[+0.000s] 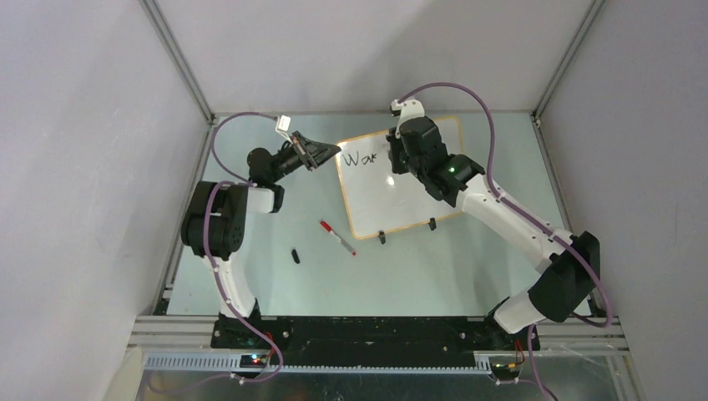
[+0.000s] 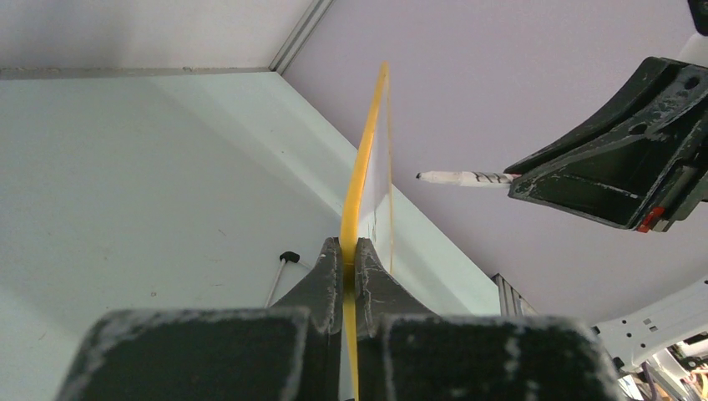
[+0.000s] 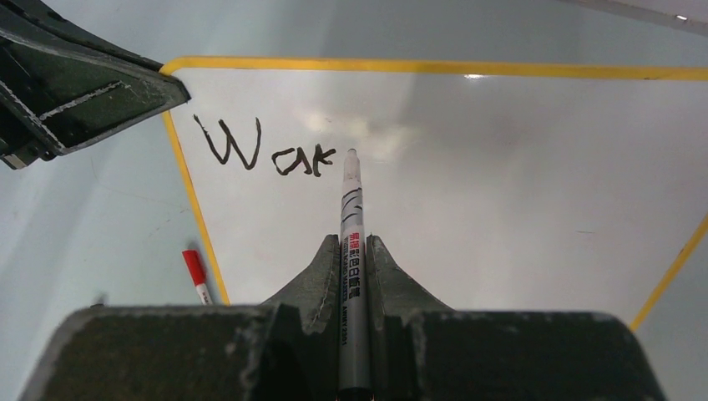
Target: Write a sentence on the whiteboard
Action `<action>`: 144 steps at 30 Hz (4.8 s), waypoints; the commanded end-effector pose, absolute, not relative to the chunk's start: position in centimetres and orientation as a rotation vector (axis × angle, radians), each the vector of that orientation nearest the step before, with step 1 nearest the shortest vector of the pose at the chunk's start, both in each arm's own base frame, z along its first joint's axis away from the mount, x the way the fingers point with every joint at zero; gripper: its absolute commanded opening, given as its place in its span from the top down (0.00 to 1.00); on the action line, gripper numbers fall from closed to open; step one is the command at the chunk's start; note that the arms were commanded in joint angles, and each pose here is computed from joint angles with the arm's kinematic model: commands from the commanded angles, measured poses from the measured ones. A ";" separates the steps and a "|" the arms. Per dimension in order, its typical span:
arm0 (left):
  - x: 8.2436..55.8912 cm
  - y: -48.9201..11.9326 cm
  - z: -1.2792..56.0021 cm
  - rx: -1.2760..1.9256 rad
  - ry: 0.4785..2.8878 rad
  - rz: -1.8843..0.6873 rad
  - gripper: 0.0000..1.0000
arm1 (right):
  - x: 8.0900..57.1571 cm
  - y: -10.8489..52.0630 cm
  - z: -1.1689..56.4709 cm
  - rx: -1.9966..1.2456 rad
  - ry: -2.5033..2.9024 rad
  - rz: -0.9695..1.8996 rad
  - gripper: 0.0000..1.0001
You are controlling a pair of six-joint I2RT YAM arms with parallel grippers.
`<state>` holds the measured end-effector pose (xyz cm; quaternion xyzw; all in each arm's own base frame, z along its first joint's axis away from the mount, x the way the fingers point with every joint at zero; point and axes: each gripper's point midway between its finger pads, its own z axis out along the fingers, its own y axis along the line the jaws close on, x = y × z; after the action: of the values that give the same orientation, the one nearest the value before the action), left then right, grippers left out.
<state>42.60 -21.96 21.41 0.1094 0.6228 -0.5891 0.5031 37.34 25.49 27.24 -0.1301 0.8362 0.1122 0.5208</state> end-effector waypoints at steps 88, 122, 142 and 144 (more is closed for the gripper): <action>42.0 -22.5 22.5 0.375 1.457 -1.384 1.00 | 38.2 25.4 24.2 -0.328 2.087 0.174 1.00; 42.0 -22.5 22.5 0.374 1.458 -1.386 1.00 | 39.2 26.8 26.2 -0.340 2.062 0.248 1.00; 42.0 -22.5 22.5 0.377 1.457 -1.385 1.00 | 40.2 25.4 26.2 -0.270 2.062 0.173 1.00; 42.0 -22.5 22.5 0.377 1.457 -1.385 1.00 | 40.3 25.2 26.2 -0.267 2.062 0.169 1.00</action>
<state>42.64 -21.95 21.35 0.1080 0.6239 -0.5888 0.5024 39.03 25.91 24.39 -0.1352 0.8634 0.0786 0.4797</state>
